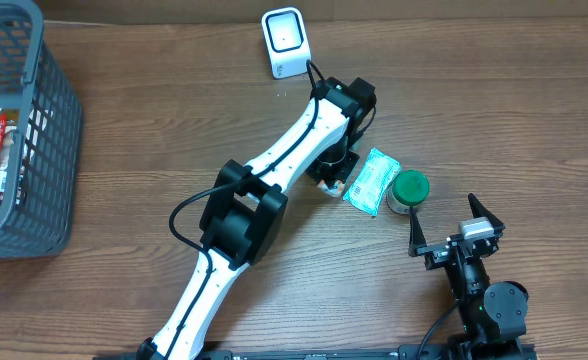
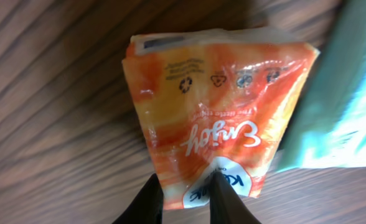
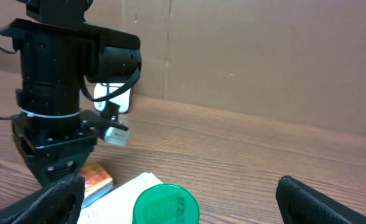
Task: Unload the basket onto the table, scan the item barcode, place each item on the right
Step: 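Move the left gripper over the orange Kleenex tissue pack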
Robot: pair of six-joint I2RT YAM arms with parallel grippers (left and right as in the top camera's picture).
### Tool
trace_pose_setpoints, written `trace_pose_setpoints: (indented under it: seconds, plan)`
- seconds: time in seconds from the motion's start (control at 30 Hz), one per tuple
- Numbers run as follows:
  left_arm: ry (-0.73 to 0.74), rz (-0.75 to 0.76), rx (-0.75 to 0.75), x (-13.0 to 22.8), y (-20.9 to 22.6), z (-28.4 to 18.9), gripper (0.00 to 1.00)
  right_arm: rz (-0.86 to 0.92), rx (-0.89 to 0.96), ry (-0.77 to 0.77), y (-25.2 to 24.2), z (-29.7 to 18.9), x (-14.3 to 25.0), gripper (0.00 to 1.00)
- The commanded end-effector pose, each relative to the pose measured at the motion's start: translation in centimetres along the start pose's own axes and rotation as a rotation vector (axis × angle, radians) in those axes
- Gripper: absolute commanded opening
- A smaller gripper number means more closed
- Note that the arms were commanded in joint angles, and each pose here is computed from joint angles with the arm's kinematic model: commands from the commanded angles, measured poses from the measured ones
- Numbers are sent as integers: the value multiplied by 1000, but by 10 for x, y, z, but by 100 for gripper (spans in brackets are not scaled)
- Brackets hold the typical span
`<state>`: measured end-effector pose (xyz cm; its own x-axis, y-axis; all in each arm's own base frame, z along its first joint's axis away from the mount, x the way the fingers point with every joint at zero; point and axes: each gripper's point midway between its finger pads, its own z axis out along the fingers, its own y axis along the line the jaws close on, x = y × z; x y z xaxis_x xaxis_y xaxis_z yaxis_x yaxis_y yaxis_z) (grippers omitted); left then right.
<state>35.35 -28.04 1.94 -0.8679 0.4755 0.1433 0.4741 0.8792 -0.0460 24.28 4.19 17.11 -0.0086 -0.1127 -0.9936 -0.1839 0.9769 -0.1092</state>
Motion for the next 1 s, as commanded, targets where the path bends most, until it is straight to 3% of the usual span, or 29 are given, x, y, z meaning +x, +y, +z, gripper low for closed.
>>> trace_pose_setpoints:
  seconds: [0.0, 0.23, 0.47, 0.5, 0.57, 0.6, 0.97]
  plan:
    - [-20, -106, -63, 2, 28, -17, 18, 0, 5, -4, -1, 0, 2, 100]
    - [-17, -141, -72, 11, 37, -32, 22, 0, 5, -4, -1, 0, 2, 100]
    - [-110, -143, -56, 7, 36, -65, 43, 0, 5, -4, -1, 0, 2, 100]
    - [-122, -138, -48, 6, 37, -68, 46, 0, 5, -4, -1, 0, 2, 100]
    - [-126, -81, -7, 5, 33, -70, 69, 0, 5, -4, -1, 0, 2, 100]
    - [-121, -8, 34, 5, 27, -69, 74, 0, 5, -4, -1, 0, 2, 100]
    - [-117, 59, 54, -2, 25, -24, 70, 0, 5, -4, -1, 0, 2, 100]
